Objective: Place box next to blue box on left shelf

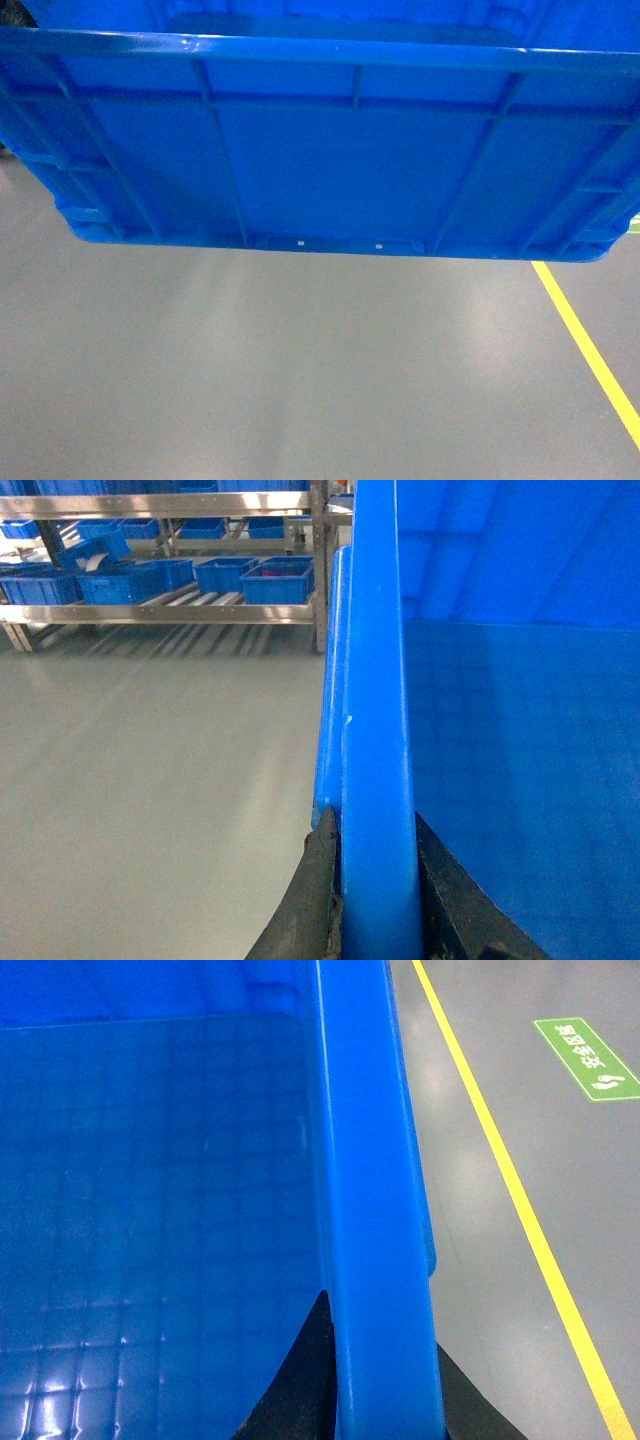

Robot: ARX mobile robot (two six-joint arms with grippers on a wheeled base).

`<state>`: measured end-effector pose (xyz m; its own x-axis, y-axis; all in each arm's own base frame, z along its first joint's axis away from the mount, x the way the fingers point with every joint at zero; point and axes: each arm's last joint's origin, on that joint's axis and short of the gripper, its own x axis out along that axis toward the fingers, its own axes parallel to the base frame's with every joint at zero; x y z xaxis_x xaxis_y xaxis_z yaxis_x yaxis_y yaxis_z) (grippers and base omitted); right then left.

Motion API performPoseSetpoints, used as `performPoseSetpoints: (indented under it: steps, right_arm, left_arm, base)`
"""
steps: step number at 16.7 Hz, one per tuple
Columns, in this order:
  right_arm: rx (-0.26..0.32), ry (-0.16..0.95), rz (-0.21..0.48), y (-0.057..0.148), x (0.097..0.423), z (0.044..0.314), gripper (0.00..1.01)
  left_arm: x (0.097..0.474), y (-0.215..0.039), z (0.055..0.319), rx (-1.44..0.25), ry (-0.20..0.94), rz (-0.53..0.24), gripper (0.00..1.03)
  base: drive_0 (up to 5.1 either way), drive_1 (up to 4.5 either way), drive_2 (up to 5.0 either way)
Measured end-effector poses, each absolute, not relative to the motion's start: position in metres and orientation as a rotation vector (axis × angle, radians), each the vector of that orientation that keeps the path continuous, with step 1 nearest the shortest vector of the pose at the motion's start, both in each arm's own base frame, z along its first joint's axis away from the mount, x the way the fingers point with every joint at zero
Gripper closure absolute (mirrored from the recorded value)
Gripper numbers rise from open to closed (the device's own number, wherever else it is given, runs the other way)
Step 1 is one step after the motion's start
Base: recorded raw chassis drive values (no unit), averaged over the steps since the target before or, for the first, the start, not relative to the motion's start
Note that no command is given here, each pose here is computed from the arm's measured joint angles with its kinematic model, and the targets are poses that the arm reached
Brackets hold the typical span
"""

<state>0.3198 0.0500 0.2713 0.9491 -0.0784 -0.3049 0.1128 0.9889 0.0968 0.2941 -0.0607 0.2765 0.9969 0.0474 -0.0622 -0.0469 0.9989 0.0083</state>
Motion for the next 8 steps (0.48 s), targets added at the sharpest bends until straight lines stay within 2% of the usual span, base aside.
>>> performPoseSetpoints:
  steps: [8]
  right_arm:
    - [0.113,0.306,-0.098,0.0500,0.3199,0.2711,0.91]
  left_arm:
    - [0.2942,-0.0606,0.2763,0.009,0.064,0.047,0.93]
  base:
    - [0.0,4.23,-4.2]
